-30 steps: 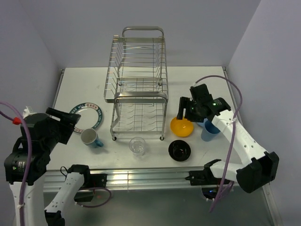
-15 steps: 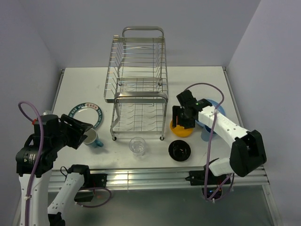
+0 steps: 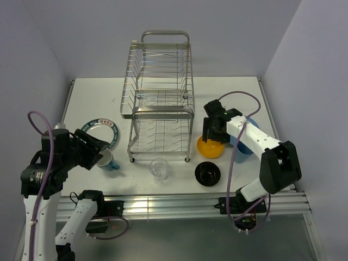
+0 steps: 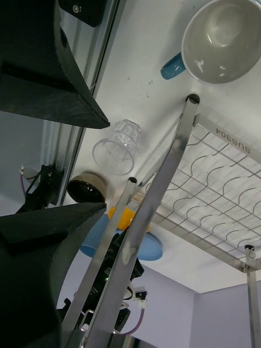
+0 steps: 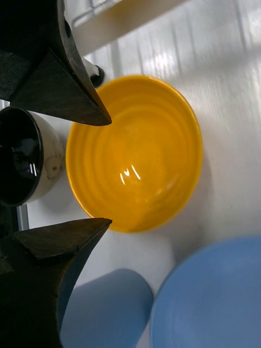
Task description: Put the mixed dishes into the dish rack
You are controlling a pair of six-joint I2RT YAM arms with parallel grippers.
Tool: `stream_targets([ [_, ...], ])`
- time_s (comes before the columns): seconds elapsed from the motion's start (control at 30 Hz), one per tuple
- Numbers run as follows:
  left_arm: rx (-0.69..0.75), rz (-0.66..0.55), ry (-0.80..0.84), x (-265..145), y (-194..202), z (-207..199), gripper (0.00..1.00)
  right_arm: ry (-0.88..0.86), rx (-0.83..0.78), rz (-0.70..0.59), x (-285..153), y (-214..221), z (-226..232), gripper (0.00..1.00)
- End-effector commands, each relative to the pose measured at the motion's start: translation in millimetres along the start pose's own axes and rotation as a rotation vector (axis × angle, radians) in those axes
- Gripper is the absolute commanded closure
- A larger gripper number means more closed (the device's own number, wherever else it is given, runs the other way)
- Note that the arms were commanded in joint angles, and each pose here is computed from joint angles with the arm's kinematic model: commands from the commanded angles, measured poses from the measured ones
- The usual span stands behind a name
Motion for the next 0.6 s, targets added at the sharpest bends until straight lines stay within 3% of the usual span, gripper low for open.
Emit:
stream_targets([
  [0.0, 0.044, 0.019, 0.073, -0.1, 0.1, -10.1, 0.37, 0.087, 0.071, -0.009, 2.6, -11.4, -20.1, 0.24],
  [0.57, 0.073, 0.048, 0.074, 5.2, 2.0, -8.9, 0.38, 0.111, 0.096, 0.098, 29.0, 19.4, -24.3, 0.24],
])
Point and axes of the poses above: each gripper's point midway between its finger pads, its own x axis out along the fingers, its own z axis along the line the jaws close on, y = z × x, the point moved 7 cm from there along -x, back along the fingers, and after that the axes turned 9 degrees about -x, right-handed, at the moved point
